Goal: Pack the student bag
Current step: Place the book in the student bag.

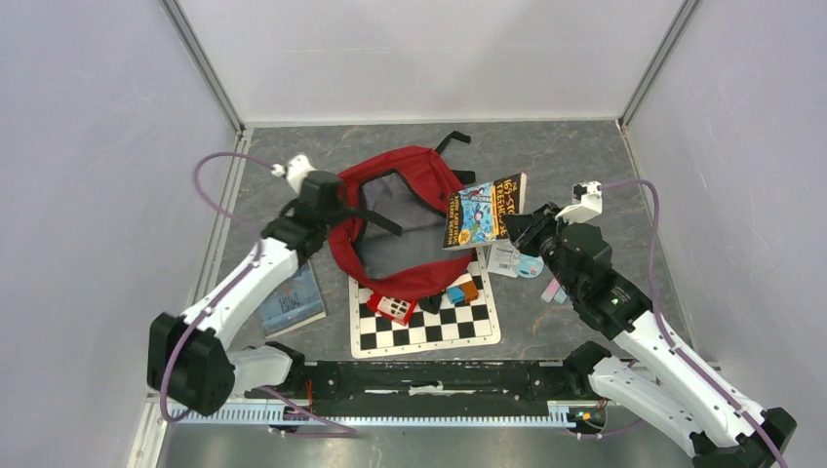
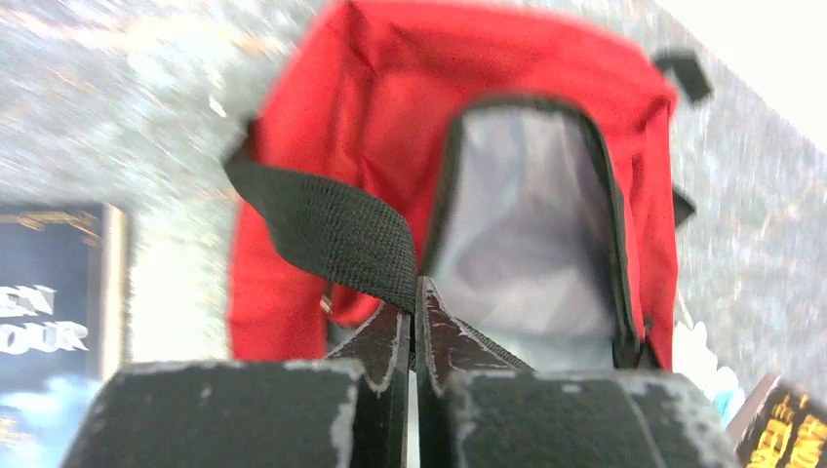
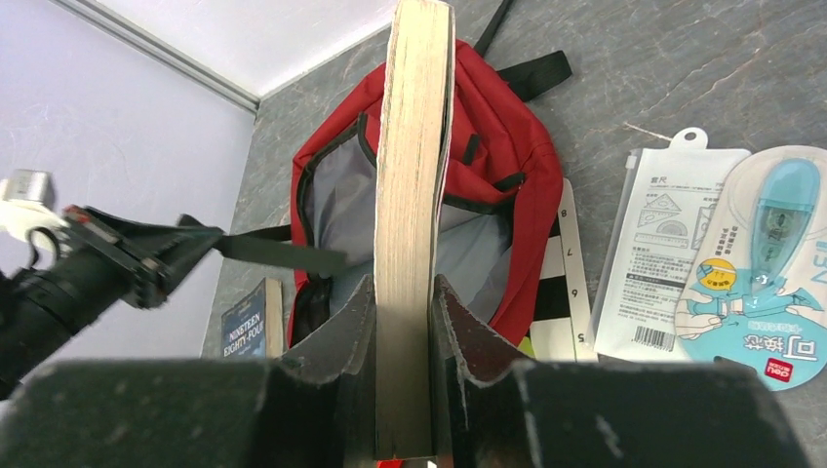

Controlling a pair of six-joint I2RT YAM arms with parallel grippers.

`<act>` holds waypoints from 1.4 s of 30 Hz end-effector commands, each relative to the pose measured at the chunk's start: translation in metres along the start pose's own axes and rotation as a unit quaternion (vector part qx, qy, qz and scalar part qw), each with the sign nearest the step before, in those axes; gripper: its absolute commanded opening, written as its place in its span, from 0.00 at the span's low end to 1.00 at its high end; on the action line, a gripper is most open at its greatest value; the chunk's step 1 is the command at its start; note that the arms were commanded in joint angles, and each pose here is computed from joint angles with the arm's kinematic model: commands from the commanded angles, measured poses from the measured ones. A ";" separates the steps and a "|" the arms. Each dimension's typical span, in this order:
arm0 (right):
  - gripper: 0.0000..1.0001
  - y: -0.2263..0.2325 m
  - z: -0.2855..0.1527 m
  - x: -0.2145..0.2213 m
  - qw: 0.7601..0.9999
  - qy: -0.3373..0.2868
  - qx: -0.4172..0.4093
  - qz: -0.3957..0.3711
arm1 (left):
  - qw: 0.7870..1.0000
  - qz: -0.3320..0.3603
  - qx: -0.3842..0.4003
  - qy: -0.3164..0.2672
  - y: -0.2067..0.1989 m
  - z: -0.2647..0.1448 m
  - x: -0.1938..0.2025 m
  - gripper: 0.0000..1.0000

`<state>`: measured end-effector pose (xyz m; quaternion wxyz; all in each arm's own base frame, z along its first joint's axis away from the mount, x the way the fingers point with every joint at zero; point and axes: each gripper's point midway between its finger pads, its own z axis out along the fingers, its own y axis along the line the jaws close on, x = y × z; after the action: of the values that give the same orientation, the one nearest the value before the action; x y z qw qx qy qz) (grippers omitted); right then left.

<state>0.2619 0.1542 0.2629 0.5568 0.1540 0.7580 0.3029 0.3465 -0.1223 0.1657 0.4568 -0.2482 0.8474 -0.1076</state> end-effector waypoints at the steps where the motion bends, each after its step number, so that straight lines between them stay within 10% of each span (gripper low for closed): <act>1: 0.00 0.028 0.005 -0.014 0.997 -0.024 -0.053 0.044 | 0.998 0.022 -0.048 -0.018 0.053 -0.001 -0.047 0.02; 9: 0.00 0.055 0.021 -0.002 0.991 0.003 -0.101 0.082 | 0.992 -0.061 -0.113 -0.008 0.156 0.026 -0.083 0.06; 14: 0.00 0.058 0.027 0.013 0.990 0.021 -0.104 0.097 | 0.991 -0.062 -0.121 0.019 0.171 0.032 -0.086 0.82; 17: 0.00 0.053 0.030 0.029 0.988 0.033 -0.096 0.115 | 0.989 -0.052 -0.138 -0.018 0.175 0.019 -0.102 0.94; 21: 0.00 0.038 0.035 0.059 0.988 0.056 -0.074 0.122 | 0.997 0.000 -0.065 -0.030 0.136 0.015 -0.113 0.99; 28: 0.00 0.032 0.038 0.097 0.980 0.110 -0.076 0.147 | 0.975 0.054 0.161 0.144 0.013 0.051 -0.037 1.00; 36: 0.00 0.017 0.033 0.110 0.980 0.121 -0.055 0.150 | 0.946 0.020 0.218 0.239 -0.031 0.091 0.003 0.99; 42: 0.00 0.018 0.030 0.120 0.976 0.138 -0.054 0.159 | 0.923 0.012 0.271 0.271 -0.053 0.096 0.022 0.66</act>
<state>0.2531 0.2331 0.1595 0.4028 0.1974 0.7971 0.4043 0.4242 -0.1442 0.0877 0.2503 -0.1042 0.9105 -0.3124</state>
